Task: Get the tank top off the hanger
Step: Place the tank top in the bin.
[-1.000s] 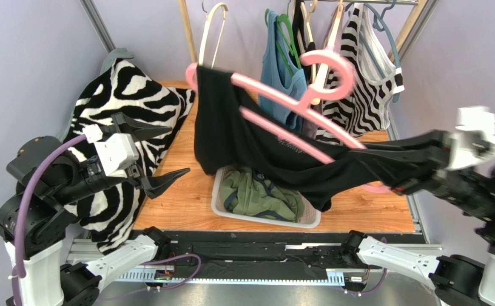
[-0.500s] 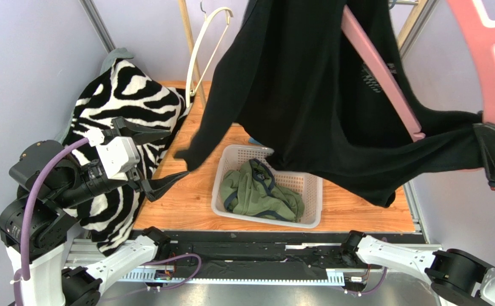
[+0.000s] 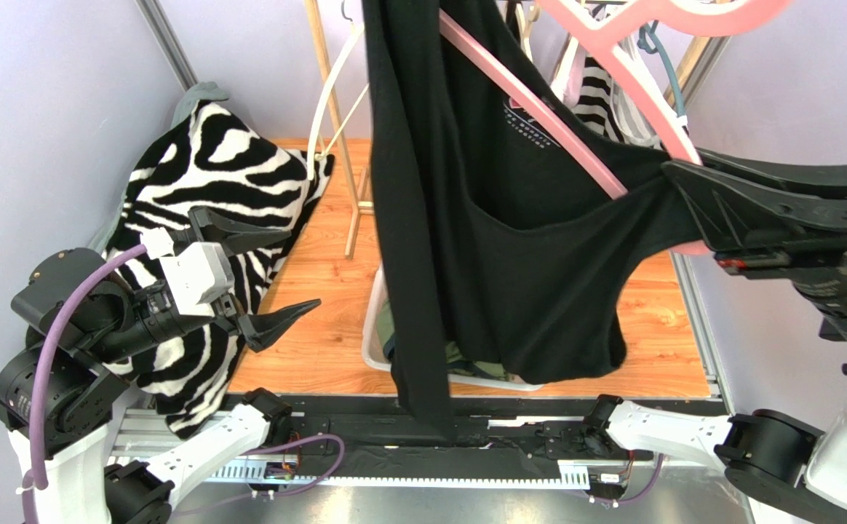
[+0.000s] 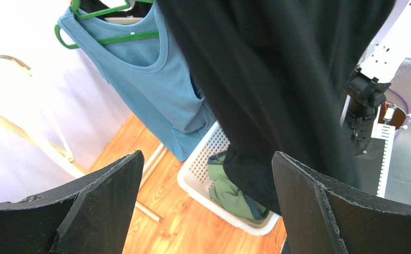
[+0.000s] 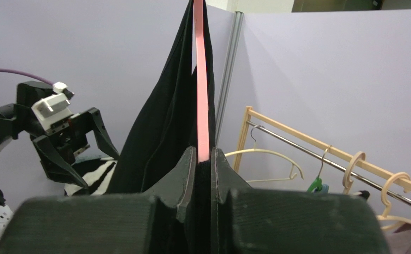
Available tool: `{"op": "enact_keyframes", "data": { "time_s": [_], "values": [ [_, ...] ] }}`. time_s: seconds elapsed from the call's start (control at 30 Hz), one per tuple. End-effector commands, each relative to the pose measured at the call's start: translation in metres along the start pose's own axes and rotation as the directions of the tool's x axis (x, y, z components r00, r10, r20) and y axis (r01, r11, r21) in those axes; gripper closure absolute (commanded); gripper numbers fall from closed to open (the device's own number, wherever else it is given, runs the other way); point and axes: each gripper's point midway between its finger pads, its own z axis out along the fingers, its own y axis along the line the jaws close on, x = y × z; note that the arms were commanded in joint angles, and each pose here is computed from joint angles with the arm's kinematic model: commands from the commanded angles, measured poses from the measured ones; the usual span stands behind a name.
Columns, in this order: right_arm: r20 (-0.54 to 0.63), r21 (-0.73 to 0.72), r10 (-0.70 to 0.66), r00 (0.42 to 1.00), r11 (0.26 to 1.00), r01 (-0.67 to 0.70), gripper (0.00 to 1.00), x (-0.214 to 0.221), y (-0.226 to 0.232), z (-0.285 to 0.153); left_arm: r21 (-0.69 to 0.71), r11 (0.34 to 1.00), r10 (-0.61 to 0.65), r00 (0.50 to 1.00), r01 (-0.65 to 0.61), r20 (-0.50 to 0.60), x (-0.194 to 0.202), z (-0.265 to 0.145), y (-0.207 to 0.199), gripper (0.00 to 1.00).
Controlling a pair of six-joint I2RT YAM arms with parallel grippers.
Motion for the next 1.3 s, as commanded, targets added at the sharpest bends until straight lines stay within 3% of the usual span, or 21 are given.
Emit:
{"op": "enact_keyframes", "data": {
  "time_s": [0.0, 0.47, 0.67, 0.9, 1.03, 1.07, 1.27],
  "values": [
    [0.067, 0.123, -0.070, 0.995, 0.991, 0.061, 1.00, -0.021, -0.024, -0.002, 0.011, 1.000, -0.009, 0.999, 0.009, 0.032, -0.009, -0.001, -0.003, 0.01],
    [0.122, 0.302, -0.168, 0.978, 0.945, 0.124, 1.00, -0.054, -0.055, -0.025, 0.027, 0.999, -0.029, 0.999, 0.028, 0.036, -0.012, 0.002, -0.003, 0.01],
    [0.051, 0.326, -0.187, 0.981, 0.931, 0.161, 1.00, -0.036, -0.062, -0.020, 0.037, 0.999, -0.038, 0.999, 0.037, 0.035, -0.012, 0.005, -0.003, 0.01],
    [-0.115, 0.165, -0.133, 0.984, 0.975, 0.151, 1.00, 0.018, -0.036, -0.016, 0.036, 0.999, -0.024, 0.999, 0.022, 0.046, -0.017, 0.004, -0.003, 0.01],
    [-0.186, 0.066, -0.038, 0.982, 0.997, 0.051, 1.00, 0.052, -0.010, -0.030, 0.027, 0.999, 0.019, 0.998, -0.021, 0.065, -0.027, 0.000, -0.001, 0.01],
    [-0.250, 0.048, 0.001, 0.968, 0.999, 0.011, 1.00, 0.083, -0.003, -0.027, 0.026, 0.999, 0.034, 0.997, -0.036, 0.074, -0.031, -0.002, 0.000, 0.01],
    [-0.414, -0.016, 0.087, 0.906, 0.995, -0.103, 1.00, 0.153, 0.025, -0.053, 0.066, 0.981, 0.174, 0.979, -0.182, 0.109, -0.036, -0.001, -0.004, 0.01]
  ]
}}
